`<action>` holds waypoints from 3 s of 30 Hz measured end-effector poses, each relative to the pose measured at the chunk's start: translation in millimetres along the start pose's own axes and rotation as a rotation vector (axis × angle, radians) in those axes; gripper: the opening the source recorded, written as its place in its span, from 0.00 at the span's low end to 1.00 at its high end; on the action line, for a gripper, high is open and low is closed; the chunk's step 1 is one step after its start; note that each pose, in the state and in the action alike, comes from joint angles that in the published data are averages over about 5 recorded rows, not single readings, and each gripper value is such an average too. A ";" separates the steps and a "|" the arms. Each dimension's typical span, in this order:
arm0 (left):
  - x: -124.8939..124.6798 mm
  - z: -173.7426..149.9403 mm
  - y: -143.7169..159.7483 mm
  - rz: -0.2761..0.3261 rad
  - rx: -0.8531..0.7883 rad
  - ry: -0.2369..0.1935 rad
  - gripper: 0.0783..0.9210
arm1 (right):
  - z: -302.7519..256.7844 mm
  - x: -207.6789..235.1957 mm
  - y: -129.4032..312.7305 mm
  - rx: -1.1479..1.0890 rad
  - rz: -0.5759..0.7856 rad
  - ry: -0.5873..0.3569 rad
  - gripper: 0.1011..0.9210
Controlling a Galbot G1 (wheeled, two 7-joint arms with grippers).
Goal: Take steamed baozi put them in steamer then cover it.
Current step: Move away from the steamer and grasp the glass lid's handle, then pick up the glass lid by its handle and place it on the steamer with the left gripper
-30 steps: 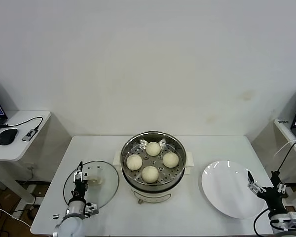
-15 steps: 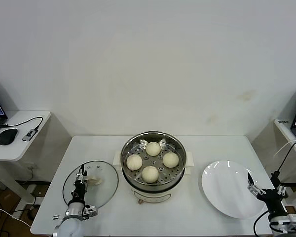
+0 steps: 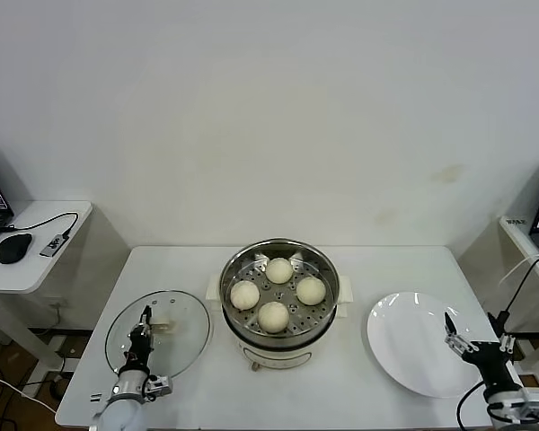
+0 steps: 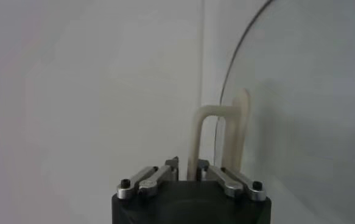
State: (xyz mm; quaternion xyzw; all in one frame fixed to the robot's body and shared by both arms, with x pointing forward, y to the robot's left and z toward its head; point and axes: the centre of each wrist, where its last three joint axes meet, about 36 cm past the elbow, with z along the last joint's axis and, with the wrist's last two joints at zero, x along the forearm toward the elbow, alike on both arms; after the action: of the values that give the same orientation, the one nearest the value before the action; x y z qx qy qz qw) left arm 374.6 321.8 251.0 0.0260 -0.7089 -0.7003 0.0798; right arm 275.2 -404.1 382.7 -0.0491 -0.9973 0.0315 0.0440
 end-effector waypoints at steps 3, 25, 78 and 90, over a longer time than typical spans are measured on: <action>3.8 -0.6 12.6 -0.003 0.014 0.015 0.08 | -0.9 -1.1 4.0 -0.011 -0.008 -0.001 0.88; 42.6 -44.9 182.1 -0.068 0.091 0.213 0.08 | -8.2 -7.0 23.7 -0.043 -0.006 0.038 0.88; 13.7 -330.0 213.3 0.016 0.123 -0.097 0.08 | 17.8 -7.2 28.0 -0.030 0.085 0.105 0.88; 28.0 -344.5 204.0 0.022 0.083 -0.108 0.08 | 21.6 -7.4 24.8 -0.024 0.090 0.112 0.88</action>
State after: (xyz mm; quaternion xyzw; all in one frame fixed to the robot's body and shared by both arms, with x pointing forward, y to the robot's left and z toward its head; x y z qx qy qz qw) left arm 413.8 -19.3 458.7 -0.0162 -0.7408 -0.6698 0.0479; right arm 283.0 -381.5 358.9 -0.0961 -0.9904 0.0189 0.0976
